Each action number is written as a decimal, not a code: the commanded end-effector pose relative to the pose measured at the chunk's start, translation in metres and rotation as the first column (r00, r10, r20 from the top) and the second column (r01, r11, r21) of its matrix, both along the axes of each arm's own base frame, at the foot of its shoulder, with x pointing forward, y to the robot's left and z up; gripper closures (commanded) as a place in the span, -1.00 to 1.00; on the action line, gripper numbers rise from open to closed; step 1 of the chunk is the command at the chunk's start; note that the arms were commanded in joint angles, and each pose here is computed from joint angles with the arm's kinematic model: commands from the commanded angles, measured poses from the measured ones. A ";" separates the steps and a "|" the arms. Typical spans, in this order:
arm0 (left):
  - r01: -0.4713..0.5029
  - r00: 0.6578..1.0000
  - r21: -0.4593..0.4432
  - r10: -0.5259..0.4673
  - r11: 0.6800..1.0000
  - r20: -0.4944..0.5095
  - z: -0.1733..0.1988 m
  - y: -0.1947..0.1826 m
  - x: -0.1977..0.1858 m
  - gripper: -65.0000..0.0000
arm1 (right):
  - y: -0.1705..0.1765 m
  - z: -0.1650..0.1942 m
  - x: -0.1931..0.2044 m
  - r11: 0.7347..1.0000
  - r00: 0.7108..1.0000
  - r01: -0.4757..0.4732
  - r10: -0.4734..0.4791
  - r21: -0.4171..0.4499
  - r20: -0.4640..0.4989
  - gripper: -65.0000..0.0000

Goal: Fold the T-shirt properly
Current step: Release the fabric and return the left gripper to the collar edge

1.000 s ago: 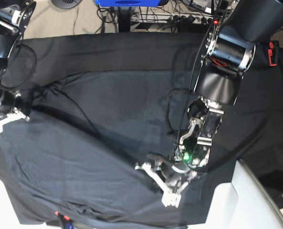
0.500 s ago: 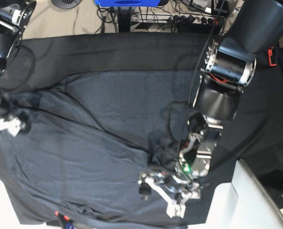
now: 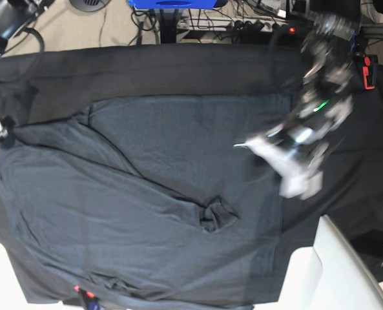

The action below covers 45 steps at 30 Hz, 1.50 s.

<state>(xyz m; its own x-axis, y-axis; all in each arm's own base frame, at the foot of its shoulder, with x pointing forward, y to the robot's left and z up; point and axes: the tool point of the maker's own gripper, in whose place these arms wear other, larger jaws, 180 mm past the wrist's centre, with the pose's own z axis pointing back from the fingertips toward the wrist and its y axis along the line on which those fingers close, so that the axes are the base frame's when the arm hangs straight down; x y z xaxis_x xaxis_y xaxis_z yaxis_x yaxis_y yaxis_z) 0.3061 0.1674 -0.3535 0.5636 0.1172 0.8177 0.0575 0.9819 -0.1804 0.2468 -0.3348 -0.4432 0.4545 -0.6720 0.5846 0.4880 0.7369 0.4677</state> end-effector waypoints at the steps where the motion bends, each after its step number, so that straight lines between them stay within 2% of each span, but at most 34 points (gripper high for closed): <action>1: -0.037 0.999 -0.044 0.037 0.998 -0.009 0.001 0.012 -0.009 0.46 | -0.010 0.006 0.004 1.000 0.999 0.018 -0.018 -0.004 0.029 -0.54; 3: -0.142 0.989 -0.161 0.133 0.977 -0.067 -0.008 0.036 -0.033 0.77 | -0.009 -0.010 -0.003 0.998 0.999 0.047 -0.047 0.048 0.003 -0.54; 5: -0.222 0.972 -0.236 0.197 0.946 -0.126 -0.019 0.051 -0.053 0.99 | -0.004 -0.022 -0.004 0.994 0.998 0.060 -0.059 0.094 -0.013 -0.54; 7: -0.270 0.955 -0.252 0.226 0.929 -0.190 -0.034 0.059 -0.075 1.00 | 0.000 -0.032 -0.004 0.990 0.998 0.067 -0.064 0.126 -0.028 -0.54; 11: -0.299 0.934 -0.236 0.234 0.924 -0.269 -0.056 0.059 -0.101 1.00 | 0.005 -0.039 0.007 0.982 0.997 0.070 -0.065 0.175 -0.030 -0.54; 19: -0.324 0.912 -0.221 0.242 0.920 -0.332 -0.072 0.061 -0.124 1.00 | 0.012 -0.042 0.034 0.967 0.997 0.071 -0.071 0.243 -0.010 -0.54; 20: -0.327 0.911 -0.223 0.243 0.918 -0.335 -0.073 0.061 -0.125 0.94 | 0.012 -0.042 0.035 0.967 0.997 0.075 -0.076 0.244 -0.006 -0.54; 25: -0.336 0.900 -0.217 0.245 0.916 -0.360 -0.079 0.061 -0.135 -0.07 | 0.011 -0.051 0.035 0.958 0.994 0.104 -0.105 0.266 -0.011 -0.48; 26: -0.337 0.899 -0.216 0.245 0.916 -0.363 -0.079 0.061 -0.136 -0.25 | 0.011 -0.054 0.033 0.956 0.994 0.109 -0.108 0.271 -0.019 -0.36; 28: -0.339 0.898 -0.217 0.246 0.916 -0.366 -0.080 0.061 -0.138 -0.58 | 0.013 -0.062 0.028 0.950 0.992 0.123 -0.118 0.287 -0.035 0.03; 30: -0.348 0.893 -0.228 0.248 0.910 -0.375 -0.084 0.057 -0.140 -0.79 | 0.012 -0.065 0.027 0.946 0.991 0.135 -0.129 0.293 -0.039 0.43; 33: -0.298 0.911 -0.269 0.190 0.916 -0.365 -0.088 0.044 -0.142 -0.97 | 0.015 -0.069 0.025 0.943 0.990 0.143 -0.136 0.302 -0.045 0.92; 34: -0.285 0.915 -0.287 0.171 0.915 -0.365 -0.090 0.038 -0.144 -1.00 | 0.016 -0.071 0.024 0.941 0.990 0.143 -0.134 0.307 -0.050 1.00; 42: -0.310 0.909 -0.320 0.181 0.895 -0.375 -0.099 0.029 -0.149 -0.99 | 0.019 -0.073 0.022 0.943 0.991 0.134 -0.120 0.305 -0.062 0.98; 45: -0.358 0.899 -0.298 0.242 0.885 -0.364 -0.100 0.052 -0.144 -0.99 | 0.019 -0.073 0.021 0.943 0.991 0.133 -0.119 0.304 -0.066 0.98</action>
<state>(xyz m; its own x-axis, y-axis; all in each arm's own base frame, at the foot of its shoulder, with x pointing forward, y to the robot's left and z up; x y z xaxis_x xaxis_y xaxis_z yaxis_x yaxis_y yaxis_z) 0.1550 0.2145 -0.4615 0.6873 0.5706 0.4494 -0.3622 0.8056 -0.4688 0.2753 -0.3181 -0.5097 0.3209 -0.8837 0.3408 0.5711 0.4676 0.6747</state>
